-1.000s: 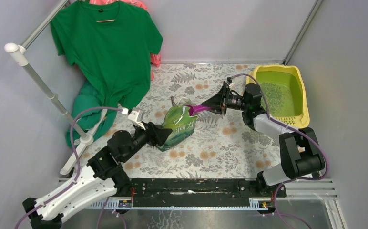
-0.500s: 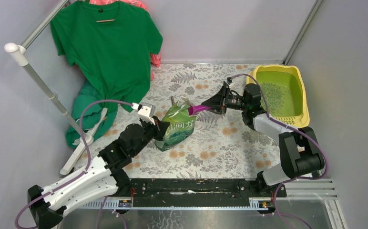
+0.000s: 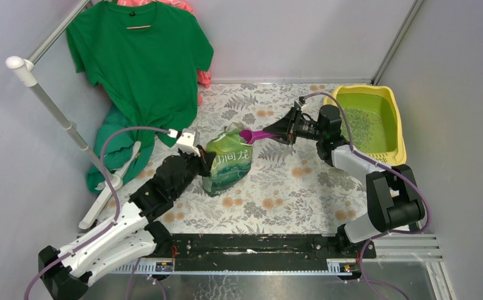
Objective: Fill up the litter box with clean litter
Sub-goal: 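Scoop the cat litter from the cat litter bag.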
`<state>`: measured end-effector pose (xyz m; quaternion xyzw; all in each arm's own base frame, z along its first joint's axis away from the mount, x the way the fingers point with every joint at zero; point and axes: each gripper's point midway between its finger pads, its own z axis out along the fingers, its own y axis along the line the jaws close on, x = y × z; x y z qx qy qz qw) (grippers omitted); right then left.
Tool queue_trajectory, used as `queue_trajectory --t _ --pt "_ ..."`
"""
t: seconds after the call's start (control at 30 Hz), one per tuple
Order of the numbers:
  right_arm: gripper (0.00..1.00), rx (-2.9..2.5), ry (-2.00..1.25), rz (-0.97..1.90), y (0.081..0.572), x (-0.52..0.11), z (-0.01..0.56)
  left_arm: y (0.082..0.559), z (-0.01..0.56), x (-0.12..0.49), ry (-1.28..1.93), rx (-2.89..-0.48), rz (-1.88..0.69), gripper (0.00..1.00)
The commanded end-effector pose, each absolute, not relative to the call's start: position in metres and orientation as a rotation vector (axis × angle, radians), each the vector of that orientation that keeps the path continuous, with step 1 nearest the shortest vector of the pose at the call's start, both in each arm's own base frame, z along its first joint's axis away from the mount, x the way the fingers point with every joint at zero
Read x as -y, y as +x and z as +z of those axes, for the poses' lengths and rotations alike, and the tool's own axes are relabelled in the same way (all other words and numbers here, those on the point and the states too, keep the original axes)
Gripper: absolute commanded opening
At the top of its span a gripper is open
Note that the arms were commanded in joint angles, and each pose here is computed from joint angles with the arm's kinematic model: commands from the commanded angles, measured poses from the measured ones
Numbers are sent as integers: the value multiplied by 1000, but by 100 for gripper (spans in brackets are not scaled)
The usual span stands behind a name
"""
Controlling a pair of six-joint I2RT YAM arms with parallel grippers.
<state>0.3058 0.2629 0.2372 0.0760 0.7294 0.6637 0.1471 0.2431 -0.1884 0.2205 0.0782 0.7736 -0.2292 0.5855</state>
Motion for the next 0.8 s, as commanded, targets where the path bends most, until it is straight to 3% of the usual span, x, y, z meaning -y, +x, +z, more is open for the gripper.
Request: queue_trajectory --t 0.0,0.77 --pt "0 -2005 122 1908 316 -268 269 268 286 178 87 -1578 -584 0" --pt "0 -1998 191 1888 341 -272 260 329 315 167 125 -1516 -655 0"
